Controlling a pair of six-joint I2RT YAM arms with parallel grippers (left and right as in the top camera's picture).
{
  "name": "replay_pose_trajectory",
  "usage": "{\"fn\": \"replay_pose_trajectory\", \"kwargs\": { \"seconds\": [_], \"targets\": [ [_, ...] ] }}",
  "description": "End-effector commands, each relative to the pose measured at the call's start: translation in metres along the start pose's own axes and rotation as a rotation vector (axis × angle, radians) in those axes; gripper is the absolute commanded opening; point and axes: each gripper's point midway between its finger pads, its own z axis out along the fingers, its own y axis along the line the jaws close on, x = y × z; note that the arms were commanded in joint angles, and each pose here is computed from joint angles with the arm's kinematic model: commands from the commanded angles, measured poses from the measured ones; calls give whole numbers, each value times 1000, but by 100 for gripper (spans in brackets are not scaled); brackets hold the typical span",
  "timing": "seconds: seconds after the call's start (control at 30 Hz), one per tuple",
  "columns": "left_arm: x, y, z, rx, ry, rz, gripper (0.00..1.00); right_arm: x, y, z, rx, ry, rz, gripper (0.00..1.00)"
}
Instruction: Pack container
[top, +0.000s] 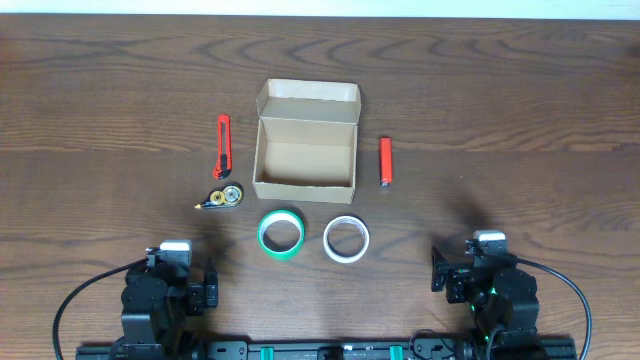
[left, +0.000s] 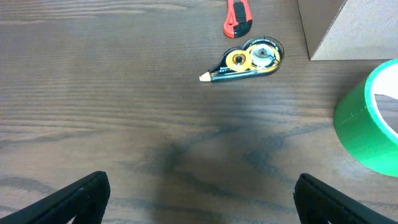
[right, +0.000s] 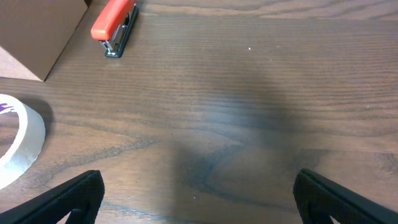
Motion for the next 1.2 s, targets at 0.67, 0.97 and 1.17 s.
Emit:
{"fn": "replay_pose_trajectory", "kwargs": {
  "seconds": [0.67,0.97,1.17],
  "targets": [
    [13,0,1,-6,46,16,95,-116,24,-44,-97,117,148,99],
    [13,0,1,-6,46,16,95,-177,50,18,-124,382,103,99],
    [13,0,1,-6,46,16,96,-181,78,71,-98,494,54,99]
  ]
}}
